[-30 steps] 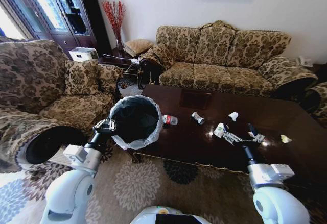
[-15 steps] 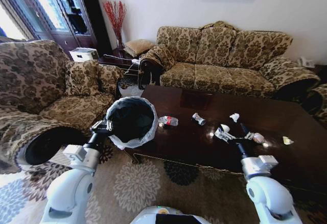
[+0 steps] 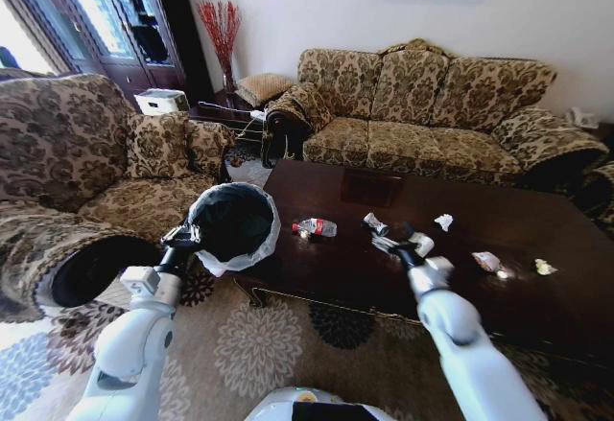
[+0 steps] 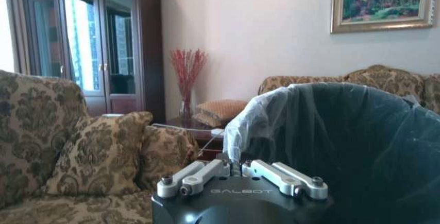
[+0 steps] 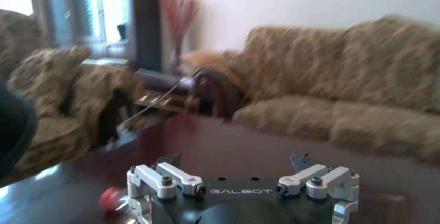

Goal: Move to the front of the table and place the trash on the table into the trash bin.

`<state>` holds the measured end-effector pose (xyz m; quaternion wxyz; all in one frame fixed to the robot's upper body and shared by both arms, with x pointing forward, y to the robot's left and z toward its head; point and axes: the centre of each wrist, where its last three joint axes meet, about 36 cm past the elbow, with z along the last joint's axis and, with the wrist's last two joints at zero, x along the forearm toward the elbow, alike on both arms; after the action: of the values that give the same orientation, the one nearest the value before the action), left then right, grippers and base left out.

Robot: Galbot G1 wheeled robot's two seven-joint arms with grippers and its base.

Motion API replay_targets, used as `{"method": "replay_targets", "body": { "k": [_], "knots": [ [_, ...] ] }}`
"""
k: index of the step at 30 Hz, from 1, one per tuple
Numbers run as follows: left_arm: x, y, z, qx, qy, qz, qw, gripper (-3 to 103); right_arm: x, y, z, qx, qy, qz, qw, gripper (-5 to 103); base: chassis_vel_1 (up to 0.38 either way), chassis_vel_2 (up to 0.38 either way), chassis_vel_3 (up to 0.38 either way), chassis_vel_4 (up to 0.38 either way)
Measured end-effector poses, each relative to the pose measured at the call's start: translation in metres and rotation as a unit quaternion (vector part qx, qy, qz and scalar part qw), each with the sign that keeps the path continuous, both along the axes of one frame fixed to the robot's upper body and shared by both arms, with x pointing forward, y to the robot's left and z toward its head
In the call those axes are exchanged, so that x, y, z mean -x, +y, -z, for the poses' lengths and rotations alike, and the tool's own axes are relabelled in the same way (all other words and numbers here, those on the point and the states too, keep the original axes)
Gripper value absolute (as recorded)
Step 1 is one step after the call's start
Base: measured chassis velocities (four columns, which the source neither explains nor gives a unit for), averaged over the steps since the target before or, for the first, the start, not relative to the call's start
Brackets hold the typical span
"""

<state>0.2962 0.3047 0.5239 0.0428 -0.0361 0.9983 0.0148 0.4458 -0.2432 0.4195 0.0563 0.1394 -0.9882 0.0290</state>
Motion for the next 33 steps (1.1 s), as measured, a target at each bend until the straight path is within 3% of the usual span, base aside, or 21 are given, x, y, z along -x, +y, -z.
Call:
{"method": "replay_targets", "body": {
  "k": [5,7,8,16,23,29,33],
  "knots": [
    [-0.002,-0.001,-0.002,0.005,0.000,-0.002,1.0000,3,-0.037,0.019,0.019,-0.010,0.035,-0.039,0.999,100,0.000,0.000,0.000,0.000],
    [-0.006,0.000,-0.001,0.004,0.002,-0.007,1.0000,3,-0.077,0.027,0.021,-0.013,0.047,-0.078,0.996,100,0.000,0.000,0.000,0.000],
    [-0.009,0.002,0.001,0.003,0.005,-0.010,0.9999,3,-0.098,0.027,0.017,-0.008,0.050,-0.102,0.993,100,0.000,0.000,0.000,0.000],
    [-0.019,0.009,0.003,-0.005,0.012,-0.005,0.9999,3,-0.153,0.013,-0.003,0.012,0.104,-0.208,0.973,100,0.000,0.000,0.000,0.000],
    [-0.019,0.008,0.003,-0.001,0.013,0.003,0.9999,3,-0.173,-0.006,-0.017,0.060,0.114,-0.229,0.965,100,0.000,0.000,0.000,0.000],
    [-0.021,0.008,0.004,0.007,0.013,0.009,0.9998,3,-0.184,-0.017,-0.015,0.113,0.126,-0.258,0.951,100,0.000,0.000,0.000,0.000],
    [-0.022,0.009,0.004,0.009,0.012,0.012,0.9998,3,-0.189,-0.014,-0.015,0.123,0.124,-0.259,0.950,100,0.000,0.000,0.000,0.000]
  ]
}}
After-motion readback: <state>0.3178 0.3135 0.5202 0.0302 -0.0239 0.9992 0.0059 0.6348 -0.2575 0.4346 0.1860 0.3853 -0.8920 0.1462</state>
